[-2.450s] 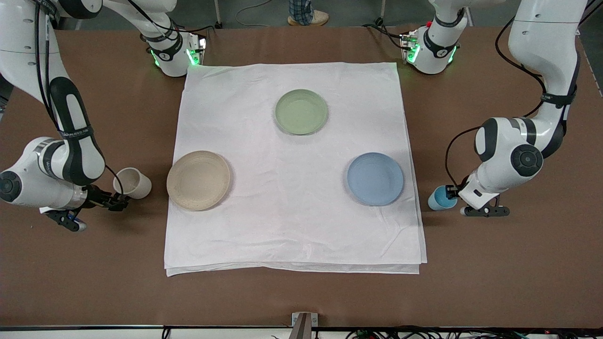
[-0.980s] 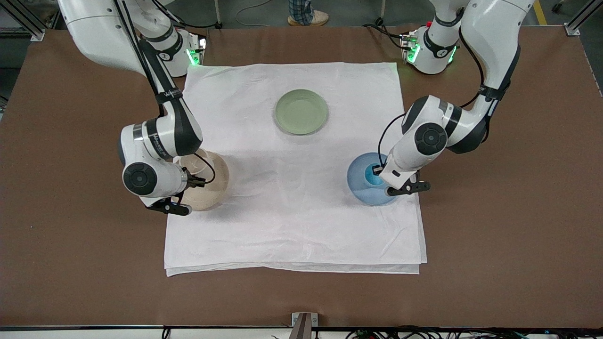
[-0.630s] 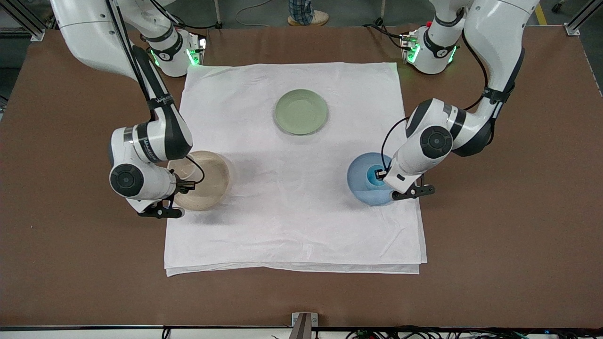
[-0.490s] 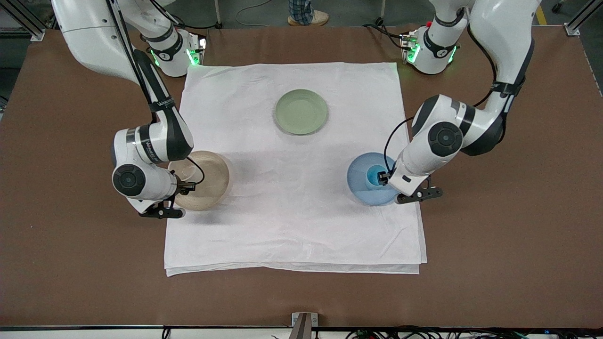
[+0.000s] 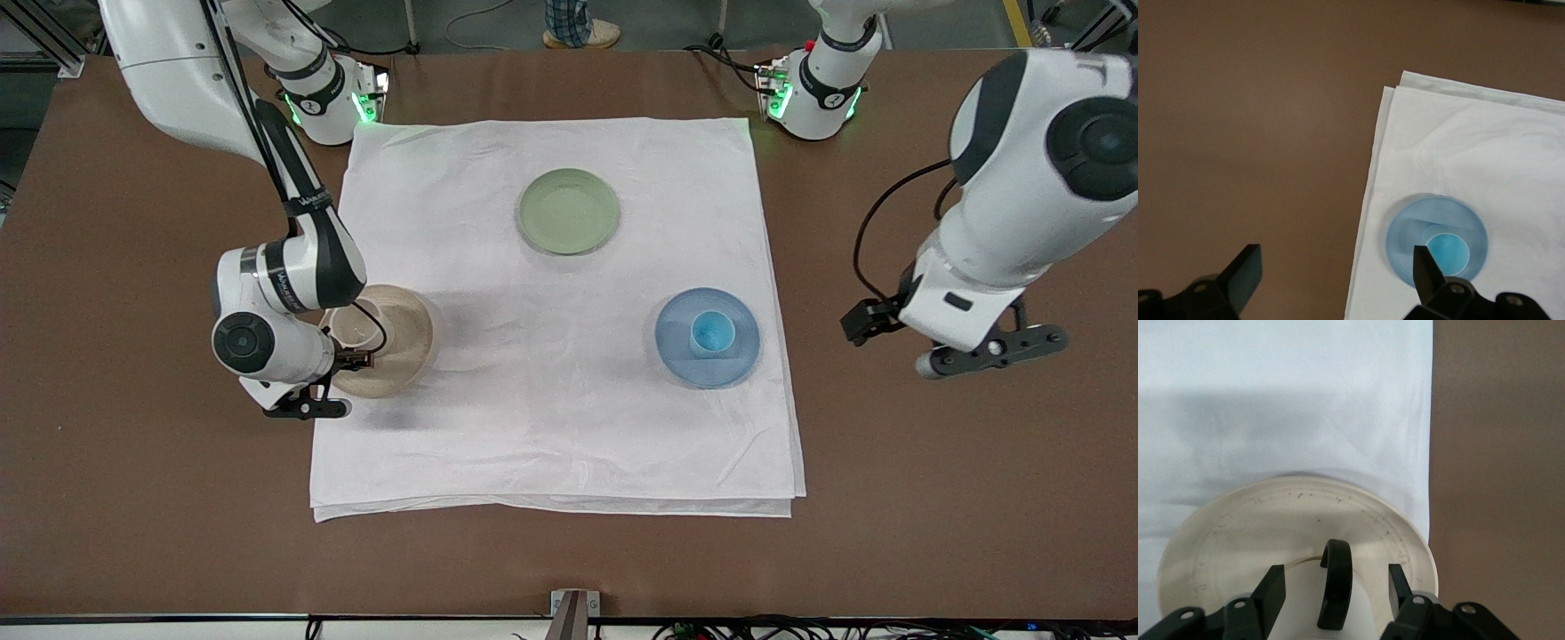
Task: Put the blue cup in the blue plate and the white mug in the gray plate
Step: 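Open the right gripper on the beige plate while the left gripper withdraws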
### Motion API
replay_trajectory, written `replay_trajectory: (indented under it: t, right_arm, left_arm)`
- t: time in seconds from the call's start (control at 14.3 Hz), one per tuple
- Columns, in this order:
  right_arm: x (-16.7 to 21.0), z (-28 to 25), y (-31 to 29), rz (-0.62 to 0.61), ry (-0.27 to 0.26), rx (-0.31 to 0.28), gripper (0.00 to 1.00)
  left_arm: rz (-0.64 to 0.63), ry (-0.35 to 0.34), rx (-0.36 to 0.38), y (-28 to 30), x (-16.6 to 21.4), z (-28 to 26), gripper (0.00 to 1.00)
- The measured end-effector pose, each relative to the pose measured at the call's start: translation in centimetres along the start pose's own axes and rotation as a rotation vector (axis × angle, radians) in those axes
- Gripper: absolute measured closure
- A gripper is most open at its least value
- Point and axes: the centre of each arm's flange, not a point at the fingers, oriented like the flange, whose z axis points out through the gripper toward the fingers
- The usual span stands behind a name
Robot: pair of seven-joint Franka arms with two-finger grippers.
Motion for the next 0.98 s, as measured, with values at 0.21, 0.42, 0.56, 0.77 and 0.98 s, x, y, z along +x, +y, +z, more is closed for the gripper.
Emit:
replay_trajectory:
  t: [0.21,0.42,0.56,0.77,0.98]
  right_arm:
    - [0.6,-5.7,1.3,-0.011,0.066,0.067,0.00]
    - [0.3,-12.8,7.4,-0.075,0.020,0.084,0.00]
    - [-0.5,-17.0,12.7,-0.106,-0.029,0.082,0.00]
    - [-2.7,-23.5,18.3,-0.077,-0.066,0.053,0.00]
    - [-4.0,-27.6,19.8,-0.056,-0.042,0.037,0.00]
  left_arm:
    - [0.049,0.000,0.008,-4.3,-1.4,-4.5,0.00]
    - [0.101,0.002,-0.018,-7.2,-3.0,-7.7,0.00]
    - [0.118,-0.020,-0.025,-8.8,-3.9,-8.9,0.00]
    - [0.132,-0.055,-0.065,-12.2,-4.6,-9.2,0.00]
    - [0.133,-0.072,-0.076,-13.6,-5.3,-8.9,0.00]
